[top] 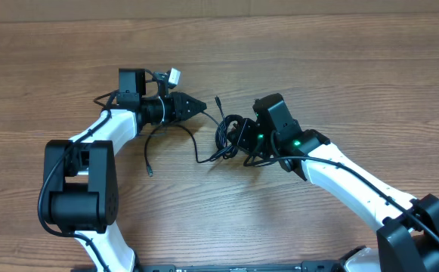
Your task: Untangle cables
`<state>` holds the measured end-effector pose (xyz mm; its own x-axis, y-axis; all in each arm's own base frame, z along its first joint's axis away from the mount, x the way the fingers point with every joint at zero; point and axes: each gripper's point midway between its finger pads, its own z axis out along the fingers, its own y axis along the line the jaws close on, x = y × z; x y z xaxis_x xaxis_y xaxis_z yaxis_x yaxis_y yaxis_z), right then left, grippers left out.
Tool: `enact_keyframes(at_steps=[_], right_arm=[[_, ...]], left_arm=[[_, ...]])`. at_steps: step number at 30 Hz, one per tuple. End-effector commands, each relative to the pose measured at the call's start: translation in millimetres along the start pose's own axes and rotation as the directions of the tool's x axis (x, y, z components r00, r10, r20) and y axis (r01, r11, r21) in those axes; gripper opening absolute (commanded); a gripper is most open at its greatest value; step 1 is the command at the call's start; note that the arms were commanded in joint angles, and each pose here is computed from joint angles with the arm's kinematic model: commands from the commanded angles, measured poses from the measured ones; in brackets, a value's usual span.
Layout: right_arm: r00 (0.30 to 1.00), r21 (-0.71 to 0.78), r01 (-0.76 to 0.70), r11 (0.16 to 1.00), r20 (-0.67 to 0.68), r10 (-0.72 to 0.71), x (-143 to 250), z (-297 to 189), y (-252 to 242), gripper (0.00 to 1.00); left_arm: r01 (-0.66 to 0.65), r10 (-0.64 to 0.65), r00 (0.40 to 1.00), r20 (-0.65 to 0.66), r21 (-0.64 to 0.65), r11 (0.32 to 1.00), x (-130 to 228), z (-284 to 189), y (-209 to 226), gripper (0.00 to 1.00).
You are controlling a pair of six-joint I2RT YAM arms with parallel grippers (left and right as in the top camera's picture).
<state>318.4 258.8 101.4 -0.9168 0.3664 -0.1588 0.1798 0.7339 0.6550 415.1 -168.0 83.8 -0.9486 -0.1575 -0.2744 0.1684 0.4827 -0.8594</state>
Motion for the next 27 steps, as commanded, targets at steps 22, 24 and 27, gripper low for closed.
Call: enact_keyframes(at_steps=[22,24,27], right_arm=[[0.999,0.002,0.018,1.0,0.04,-0.018,-7.1,-3.0,4.5,0.05],[0.999,0.002,0.018,1.0,0.041,-0.018,-7.2,-3.0,4.6,0.05],[0.999,0.002,0.018,1.0,0.041,-0.018,-7.2,-3.0,4.6,0.05]], left_arm=[[0.314,-0.314,0.949,0.017,0.018,0.949,-7.3,-3.9,-0.7,0.08],[0.314,-0.314,0.949,0.014,0.021,0.949,-7.1,-3.9,-1.3,0.06],[0.314,-0.314,0.949,0.014,0.021,0.949,-7.1,-3.9,-1.3,0.06]])
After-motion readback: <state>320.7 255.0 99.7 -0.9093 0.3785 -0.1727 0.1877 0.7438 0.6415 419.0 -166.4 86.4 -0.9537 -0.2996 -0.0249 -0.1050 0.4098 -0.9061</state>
